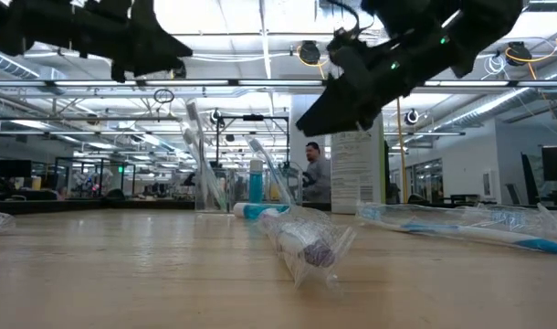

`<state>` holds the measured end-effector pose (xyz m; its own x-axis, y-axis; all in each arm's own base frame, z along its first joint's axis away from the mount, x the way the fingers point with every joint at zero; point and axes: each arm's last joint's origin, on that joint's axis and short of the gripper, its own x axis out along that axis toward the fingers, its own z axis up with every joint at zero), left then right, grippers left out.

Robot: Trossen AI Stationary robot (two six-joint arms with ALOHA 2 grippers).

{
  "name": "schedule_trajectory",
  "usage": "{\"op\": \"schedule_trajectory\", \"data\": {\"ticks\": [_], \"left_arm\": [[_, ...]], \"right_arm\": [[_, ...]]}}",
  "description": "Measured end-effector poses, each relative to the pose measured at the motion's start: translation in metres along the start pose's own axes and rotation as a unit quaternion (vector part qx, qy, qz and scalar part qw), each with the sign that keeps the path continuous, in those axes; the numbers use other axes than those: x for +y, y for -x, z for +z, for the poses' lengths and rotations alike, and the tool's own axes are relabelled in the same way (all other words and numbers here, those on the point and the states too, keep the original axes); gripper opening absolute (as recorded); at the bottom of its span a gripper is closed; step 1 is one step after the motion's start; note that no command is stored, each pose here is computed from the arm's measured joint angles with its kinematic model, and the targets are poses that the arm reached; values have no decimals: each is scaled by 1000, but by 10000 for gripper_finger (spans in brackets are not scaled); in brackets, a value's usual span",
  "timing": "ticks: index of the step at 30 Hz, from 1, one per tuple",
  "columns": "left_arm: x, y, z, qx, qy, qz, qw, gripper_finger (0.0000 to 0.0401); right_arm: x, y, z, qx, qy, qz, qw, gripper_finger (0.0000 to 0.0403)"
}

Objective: Pick & Place toothbrushing station
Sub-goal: Put the top mouthwash bottle in the middle compartment of the transparent organizer

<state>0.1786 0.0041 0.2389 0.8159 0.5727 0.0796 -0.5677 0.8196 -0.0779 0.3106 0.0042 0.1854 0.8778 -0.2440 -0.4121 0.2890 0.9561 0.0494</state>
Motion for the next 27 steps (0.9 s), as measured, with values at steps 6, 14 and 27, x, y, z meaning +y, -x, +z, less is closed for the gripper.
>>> {"op": "schedule_trajectory", "data": {"ticks": [6, 14, 27], "left_arm": [[-10, 11, 3, 0, 7, -46, 999, 198], [-16, 16, -6, 35, -15, -65, 997, 198], [-15, 16, -6, 35, -13, -65, 997, 198]], "right_arm": [[5, -33, -25, -18, 11, 4, 1000, 232], [3, -59, -52, -19, 14, -22, 999, 264], [-18, -83, -82, 24, -34, -67, 997, 262]]}}
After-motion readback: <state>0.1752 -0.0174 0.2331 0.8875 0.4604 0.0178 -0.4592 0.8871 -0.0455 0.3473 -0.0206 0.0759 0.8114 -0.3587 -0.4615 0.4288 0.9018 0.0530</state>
